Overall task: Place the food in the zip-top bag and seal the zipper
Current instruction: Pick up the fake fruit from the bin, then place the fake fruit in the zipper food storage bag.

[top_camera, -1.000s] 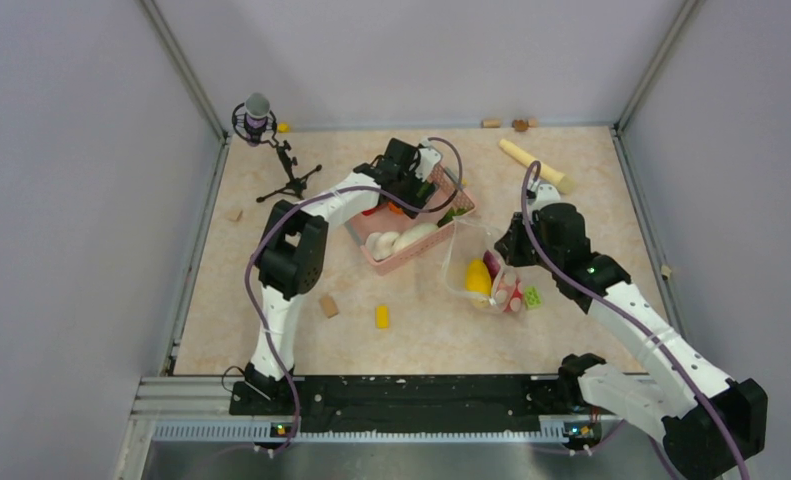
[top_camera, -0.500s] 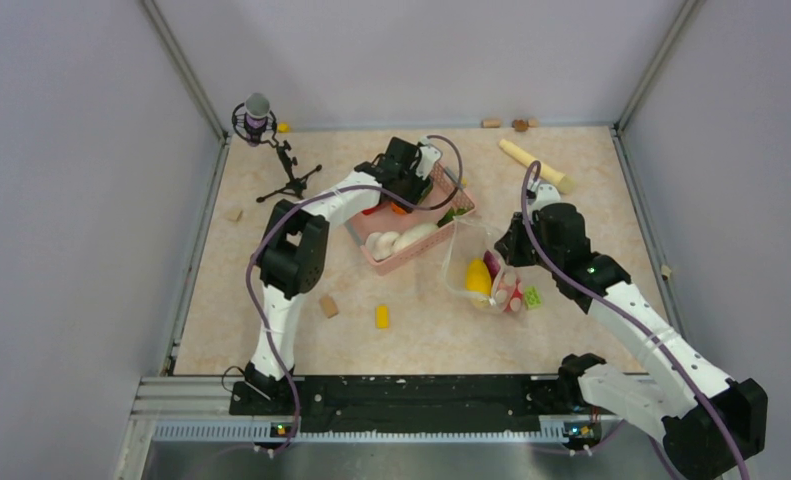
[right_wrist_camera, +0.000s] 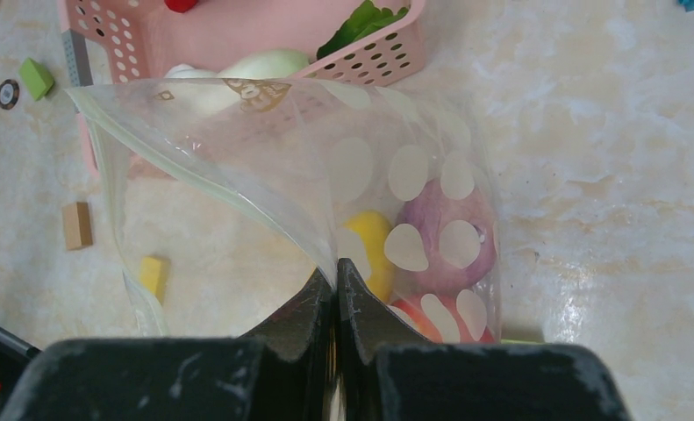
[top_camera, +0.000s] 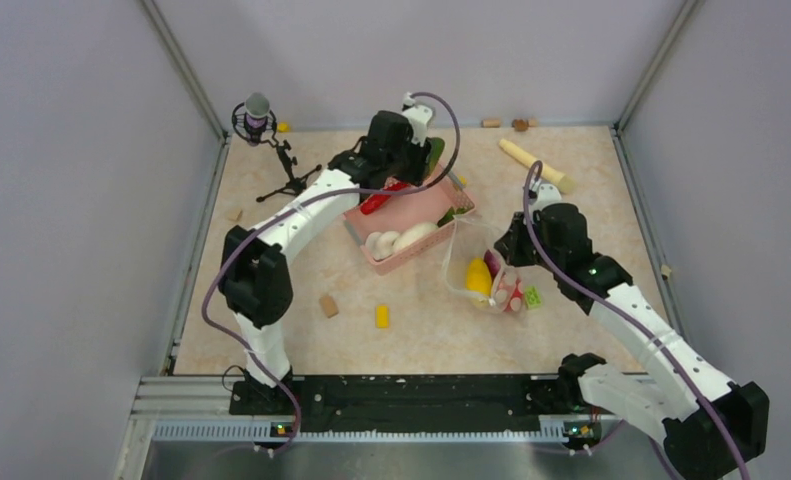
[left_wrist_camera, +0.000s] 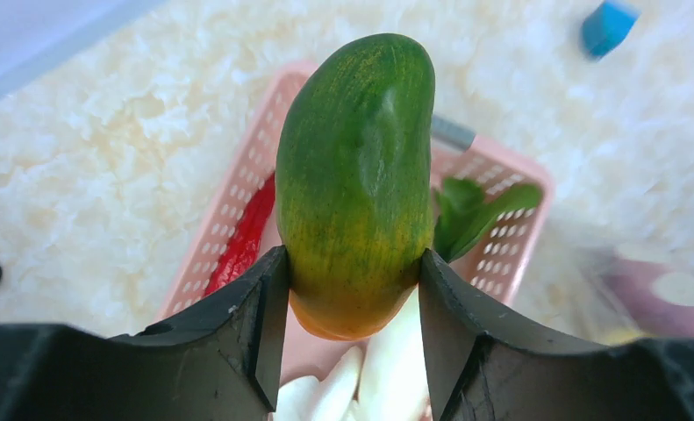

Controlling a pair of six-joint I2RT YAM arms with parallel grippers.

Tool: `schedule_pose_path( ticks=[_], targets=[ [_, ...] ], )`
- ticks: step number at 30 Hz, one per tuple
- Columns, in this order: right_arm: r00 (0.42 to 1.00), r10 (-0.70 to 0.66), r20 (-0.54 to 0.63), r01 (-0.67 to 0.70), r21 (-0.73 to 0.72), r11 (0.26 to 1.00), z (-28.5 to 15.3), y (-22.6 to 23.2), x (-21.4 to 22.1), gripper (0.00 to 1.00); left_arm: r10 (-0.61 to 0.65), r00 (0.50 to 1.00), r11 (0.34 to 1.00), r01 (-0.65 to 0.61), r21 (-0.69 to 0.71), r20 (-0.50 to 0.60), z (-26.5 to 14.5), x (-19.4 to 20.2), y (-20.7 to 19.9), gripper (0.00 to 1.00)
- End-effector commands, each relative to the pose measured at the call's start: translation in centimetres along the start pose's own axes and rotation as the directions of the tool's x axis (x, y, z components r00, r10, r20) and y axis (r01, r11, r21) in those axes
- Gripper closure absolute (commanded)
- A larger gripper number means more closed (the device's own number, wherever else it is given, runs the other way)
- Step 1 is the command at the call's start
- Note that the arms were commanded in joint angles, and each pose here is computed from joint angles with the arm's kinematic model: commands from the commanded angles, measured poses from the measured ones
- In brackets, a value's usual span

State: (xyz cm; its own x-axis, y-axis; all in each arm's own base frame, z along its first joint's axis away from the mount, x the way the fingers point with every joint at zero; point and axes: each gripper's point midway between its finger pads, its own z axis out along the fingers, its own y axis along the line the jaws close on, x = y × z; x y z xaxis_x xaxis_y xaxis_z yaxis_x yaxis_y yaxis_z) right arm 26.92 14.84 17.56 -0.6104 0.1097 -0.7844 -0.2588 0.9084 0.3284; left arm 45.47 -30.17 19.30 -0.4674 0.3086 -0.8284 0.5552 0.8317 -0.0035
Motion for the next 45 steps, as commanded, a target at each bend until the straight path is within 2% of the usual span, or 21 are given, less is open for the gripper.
schedule_pose_path(
  ticks=[1, 5, 9, 15, 21, 25, 32, 40, 45],
  targets=[
    [0.997, -0.016, 0.071, 0.018, -0.035, 0.999, -1.3, 0.9, -1.9, 0.98, -0.149, 0.966, 0.989, 0.148, 0.019, 0.209, -5.1, -6.8, -0.5, 1.00],
    [0.996, -0.014, 0.083, 0.018, -0.050, 0.999, -1.6, 1.2, -2.1, 0.98, -0.207, 0.939, 0.977, 0.184, 0.108, 0.275, -8.0, -8.9, -2.3, 1.00],
    [0.996, -0.011, 0.089, 0.017, -0.070, 0.997, -1.8, 1.5, -2.2, 0.98, -0.244, 0.908, 0.968, 0.209, 0.137, 0.340, -10.8, -10.5, -3.8, 1.00],
    [0.996, -0.007, 0.088, 0.015, -0.088, 0.996, -1.9, 1.9, -2.2, 0.98, -0.288, 0.853, 0.952, 0.206, 0.228, 0.434, -15.6, -12.2, -7.2, 1.00],
    [0.996, -0.006, 0.089, 0.015, -0.095, 0.995, -1.8, 2.0, -2.2, 0.98, -0.295, 0.852, 0.920, 0.131, 0.369, 0.433, -19.7, -11.0, -12.1, 1.00],
    [0.996, -0.003, 0.090, 0.013, -0.107, 0.994, -1.9, 2.2, -2.2, 0.98, -0.272, 0.873, 0.887, 0.065, 0.457, 0.404, -21.2, -9.3, -15.5, 1.00],
    [0.996, -0.003, 0.091, 0.013, -0.115, 0.993, -2.0, 2.3, -2.2, 0.98, -0.211, 0.921, 0.841, 0.001, 0.540, 0.326, -21.1, -5.1, -20.2, 1.00],
    [0.995, 0.000, 0.098, 0.011, -0.112, 0.994, -1.8, 2.3, -2.2, 0.98, -0.178, 0.952, 0.871, 0.035, 0.490, 0.249, -18.1, -1.6, -21.2, 1.00],
    [0.995, -0.002, 0.099, 0.014, -0.124, 0.992, -1.9, 2.5, -2.3, 0.98, -0.208, 0.946, 0.901, 0.087, 0.424, 0.249, -16.7, -1.1, -20.3, 1.00]
  ],
)
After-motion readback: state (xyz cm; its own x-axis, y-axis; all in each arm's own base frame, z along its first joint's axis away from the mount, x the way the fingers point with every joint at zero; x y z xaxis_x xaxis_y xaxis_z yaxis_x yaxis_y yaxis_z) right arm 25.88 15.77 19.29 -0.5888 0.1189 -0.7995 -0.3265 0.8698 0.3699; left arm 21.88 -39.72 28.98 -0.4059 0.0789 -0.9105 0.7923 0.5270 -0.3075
